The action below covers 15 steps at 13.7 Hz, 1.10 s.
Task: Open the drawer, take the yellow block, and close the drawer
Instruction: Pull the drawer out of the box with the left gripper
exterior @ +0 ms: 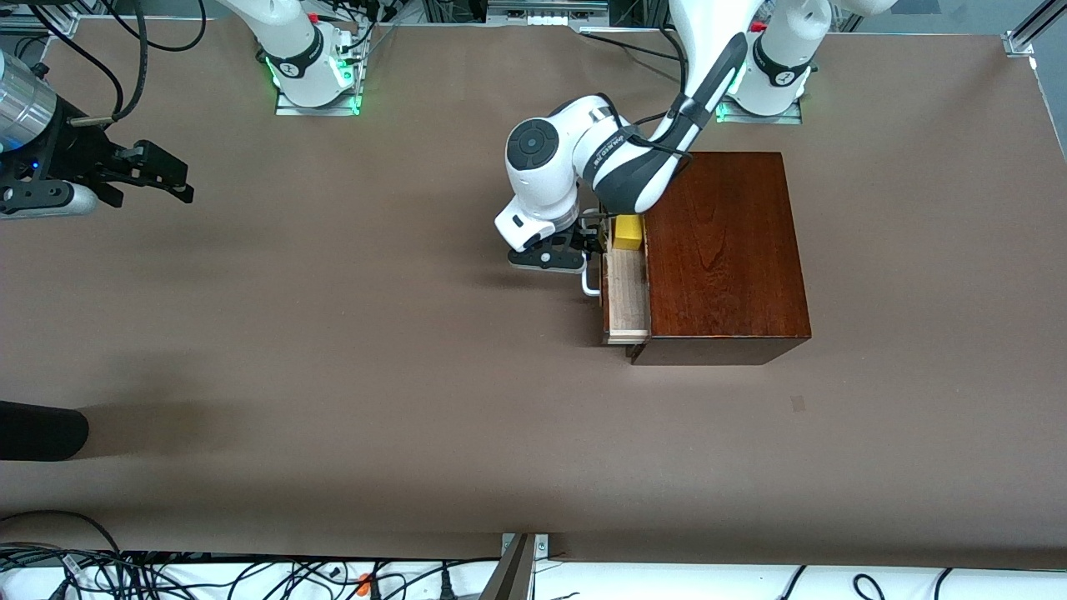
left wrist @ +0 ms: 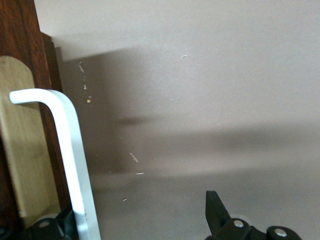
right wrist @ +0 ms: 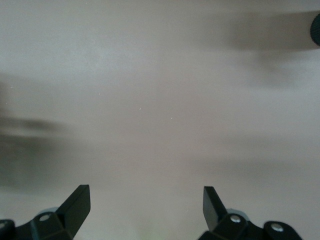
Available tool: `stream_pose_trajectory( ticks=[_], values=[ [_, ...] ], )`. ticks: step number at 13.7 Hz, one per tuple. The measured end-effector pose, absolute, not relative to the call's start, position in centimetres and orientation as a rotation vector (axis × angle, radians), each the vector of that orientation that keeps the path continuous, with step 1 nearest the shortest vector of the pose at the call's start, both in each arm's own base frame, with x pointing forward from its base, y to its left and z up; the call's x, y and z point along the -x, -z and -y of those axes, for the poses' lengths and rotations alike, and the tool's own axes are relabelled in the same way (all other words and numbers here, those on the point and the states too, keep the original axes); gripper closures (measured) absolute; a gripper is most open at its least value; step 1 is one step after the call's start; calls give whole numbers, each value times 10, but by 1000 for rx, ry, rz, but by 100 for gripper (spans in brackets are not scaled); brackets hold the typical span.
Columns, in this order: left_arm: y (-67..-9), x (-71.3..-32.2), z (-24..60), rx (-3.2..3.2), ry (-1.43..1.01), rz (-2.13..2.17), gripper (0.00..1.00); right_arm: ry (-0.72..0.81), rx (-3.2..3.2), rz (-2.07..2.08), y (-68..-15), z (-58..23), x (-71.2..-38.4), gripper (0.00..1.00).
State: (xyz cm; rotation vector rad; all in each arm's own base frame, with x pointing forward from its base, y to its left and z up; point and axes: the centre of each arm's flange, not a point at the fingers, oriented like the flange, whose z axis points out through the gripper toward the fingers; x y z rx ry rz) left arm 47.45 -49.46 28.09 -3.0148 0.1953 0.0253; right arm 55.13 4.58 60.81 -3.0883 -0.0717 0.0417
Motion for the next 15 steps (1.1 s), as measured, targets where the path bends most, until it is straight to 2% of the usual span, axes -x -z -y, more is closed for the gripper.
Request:
stream_pose_trajectory(
  ticks=[15],
  values=[
    [-279,-470,509,3007,-7,-218,0,-42,3088,70,-608,-45,-551,0]
  ],
)
